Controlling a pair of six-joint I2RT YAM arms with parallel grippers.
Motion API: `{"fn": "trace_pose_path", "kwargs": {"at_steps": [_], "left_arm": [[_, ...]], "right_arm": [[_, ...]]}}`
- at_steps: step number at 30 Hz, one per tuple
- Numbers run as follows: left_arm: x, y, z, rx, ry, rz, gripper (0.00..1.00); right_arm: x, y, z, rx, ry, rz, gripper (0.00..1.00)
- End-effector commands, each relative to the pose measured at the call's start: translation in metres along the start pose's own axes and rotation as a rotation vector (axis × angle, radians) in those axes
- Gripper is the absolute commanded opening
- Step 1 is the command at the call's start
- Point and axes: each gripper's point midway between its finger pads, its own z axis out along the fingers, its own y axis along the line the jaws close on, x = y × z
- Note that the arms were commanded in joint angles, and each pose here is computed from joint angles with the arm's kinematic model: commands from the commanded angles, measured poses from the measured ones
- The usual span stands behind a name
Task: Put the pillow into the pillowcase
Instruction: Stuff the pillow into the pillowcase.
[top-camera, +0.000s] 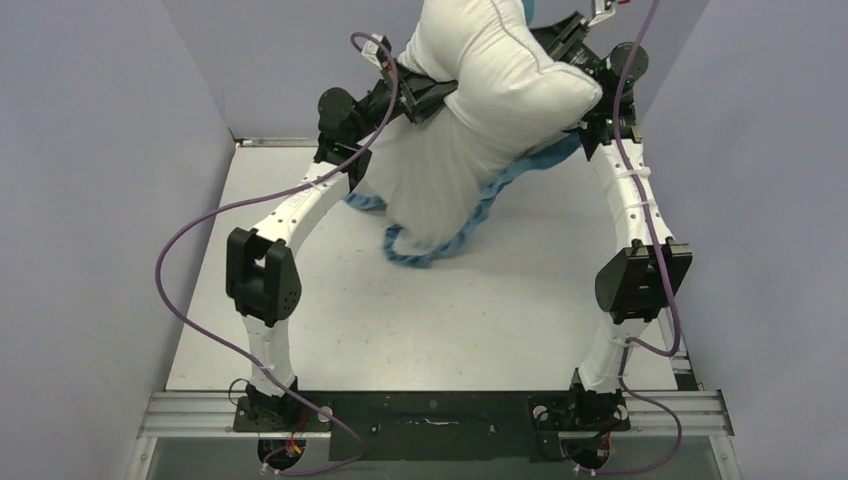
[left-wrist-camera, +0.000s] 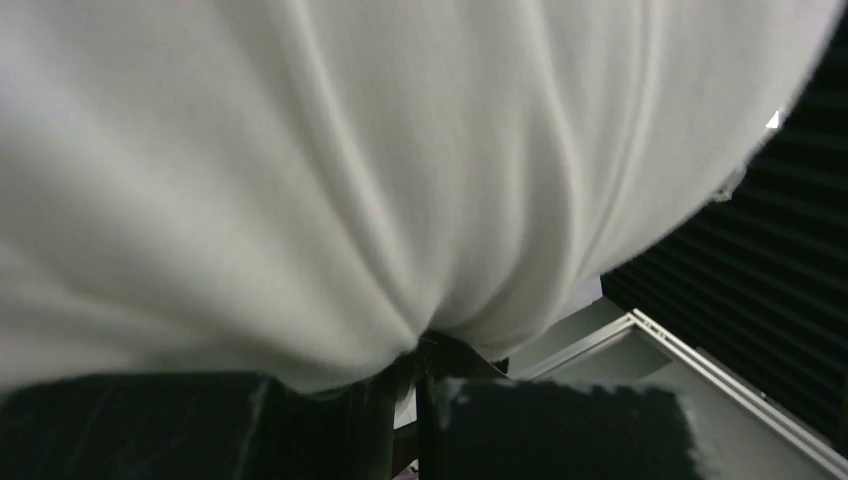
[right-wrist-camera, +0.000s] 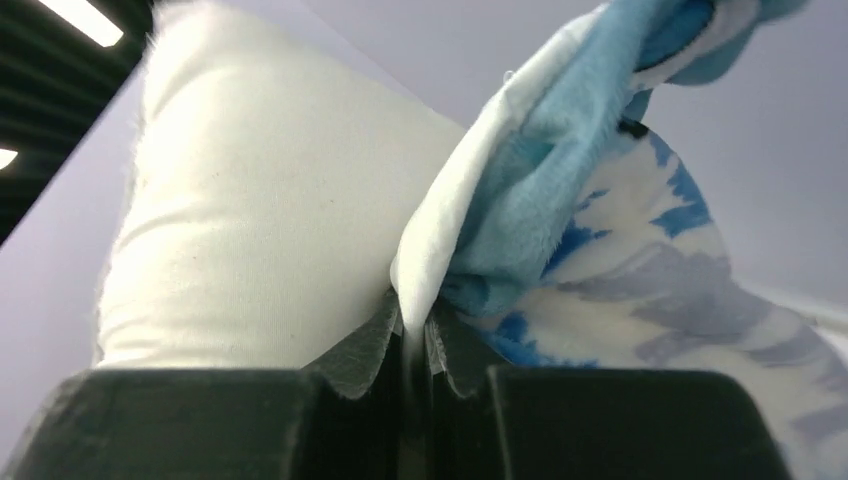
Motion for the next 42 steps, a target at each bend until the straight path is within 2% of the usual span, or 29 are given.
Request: {"fn": "trace_pose_path", "kwargs": {"at_steps": [1, 3, 5, 7, 10, 12, 13, 16, 18, 19, 21, 23, 25, 27, 31, 35, 40, 42], "left_arm": [[0.055, -0.026, 0.051, 0.113, 0.168, 0.025, 0.0], [0.062, -0.017, 0.059, 0.09, 0.183, 0.029, 0.0], [0.061, 0.003, 0.053, 0.049, 0.162, -0.022, 0.0], [0.057, 0.042, 0.035, -0.015, 0.112, -0.121, 0.04], [0.058, 0.11, -0.014, -0.136, 0.033, -0.287, 0.11], [0.062, 0.145, -0.051, -0.225, -0.02, -0.319, 0.25], [0.066, 0.175, -0.077, -0.32, -0.052, -0.342, 0.34], [0.069, 0.209, -0.133, -0.511, -0.129, -0.344, 0.61], [0.071, 0.212, -0.167, -0.606, -0.174, -0.318, 0.72], [0.072, 0.223, -0.187, -0.679, -0.21, -0.339, 0.74], [0.075, 0.217, -0.223, -0.781, -0.283, -0.312, 0.76], [0.08, 0.211, -0.26, -0.891, -0.382, -0.298, 0.82], [0.088, 0.207, -0.303, -1.013, -0.494, -0.303, 0.96], [0.094, 0.192, -0.323, -1.029, -0.553, -0.295, 0.96], [0.105, 0.172, -0.324, -0.923, -0.558, -0.299, 0.96], [0.112, 0.185, -0.308, -0.85, -0.461, -0.339, 0.96], [0.094, 0.203, -0.259, -0.763, -0.305, -0.186, 0.96], [0.083, 0.196, -0.216, -0.653, -0.235, -0.086, 0.99]], "right_arm": [[0.061, 0.163, 0.004, -0.468, 0.233, -0.143, 0.05], [0.086, 0.166, 0.013, -0.491, 0.28, -0.169, 0.05], [0.113, 0.151, 0.023, -0.433, 0.334, -0.148, 0.05], [0.136, 0.131, 0.025, -0.372, 0.363, -0.128, 0.05], [0.173, 0.095, 0.023, -0.261, 0.433, -0.123, 0.05], [0.204, 0.051, 0.016, -0.113, 0.502, -0.102, 0.05], [0.22, 0.023, 0.009, -0.029, 0.535, -0.084, 0.05], [0.263, -0.053, -0.018, 0.194, 0.607, -0.022, 0.05], [0.29, -0.096, -0.035, 0.305, 0.669, 0.04, 0.05], [0.3, -0.109, -0.041, 0.339, 0.693, 0.06, 0.05], [0.315, -0.132, -0.048, 0.387, 0.721, 0.085, 0.05], [0.322, -0.146, -0.051, 0.418, 0.74, 0.099, 0.05], [0.325, -0.155, -0.051, 0.438, 0.746, 0.101, 0.05], [0.326, -0.158, -0.051, 0.444, 0.75, 0.109, 0.05], [0.329, -0.16, -0.051, 0.449, 0.757, 0.114, 0.05], [0.329, -0.16, -0.053, 0.451, 0.763, 0.119, 0.05], [0.327, -0.152, -0.052, 0.442, 0.769, 0.122, 0.05], [0.325, -0.145, -0.051, 0.429, 0.777, 0.124, 0.05]]}}
